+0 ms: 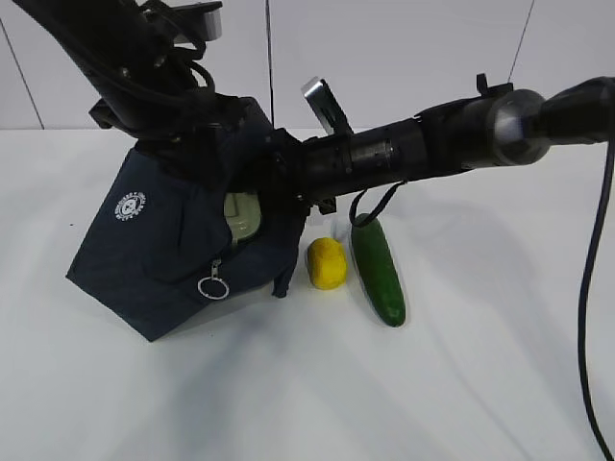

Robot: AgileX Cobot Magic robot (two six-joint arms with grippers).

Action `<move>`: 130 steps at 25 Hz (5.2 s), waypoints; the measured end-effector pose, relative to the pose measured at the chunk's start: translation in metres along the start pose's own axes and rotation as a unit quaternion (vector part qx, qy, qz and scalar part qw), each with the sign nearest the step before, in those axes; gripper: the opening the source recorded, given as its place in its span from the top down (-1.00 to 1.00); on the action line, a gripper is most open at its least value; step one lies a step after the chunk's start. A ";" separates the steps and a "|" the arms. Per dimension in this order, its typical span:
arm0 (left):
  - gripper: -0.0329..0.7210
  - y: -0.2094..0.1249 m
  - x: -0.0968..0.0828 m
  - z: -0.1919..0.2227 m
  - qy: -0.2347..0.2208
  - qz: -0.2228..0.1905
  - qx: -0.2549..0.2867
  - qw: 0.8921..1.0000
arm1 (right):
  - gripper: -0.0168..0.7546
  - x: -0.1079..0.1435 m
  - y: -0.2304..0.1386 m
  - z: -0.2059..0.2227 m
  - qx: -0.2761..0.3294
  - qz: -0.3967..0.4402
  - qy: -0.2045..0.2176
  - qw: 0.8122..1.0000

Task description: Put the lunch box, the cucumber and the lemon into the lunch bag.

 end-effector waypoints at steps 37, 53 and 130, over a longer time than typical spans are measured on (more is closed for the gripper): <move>0.86 0.000 0.003 0.020 0.000 -0.004 0.012 1.000 | -0.08 -0.047 0.000 -0.007 0.001 0.027 -0.011 1.000; 0.86 0.001 0.004 0.020 0.001 -0.004 0.011 1.000 | -0.08 -0.049 0.025 -0.129 0.035 0.008 -0.152 0.988; 0.86 0.013 -0.009 0.007 -0.022 0.001 -0.001 1.000 | 0.07 -0.010 0.010 -0.026 0.053 0.068 0.047 0.995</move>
Point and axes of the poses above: a point on each arm's last joint axis where the gripper is mounted, z pointing out along that axis toward the gripper, x along the wrist's bending axis when the last joint is at zero, y = z × x, the point moved 10 cm from there along z, pointing out along that axis toward the gripper, and after that the axes turned 4 degrees about z, right-handed, at the moved point
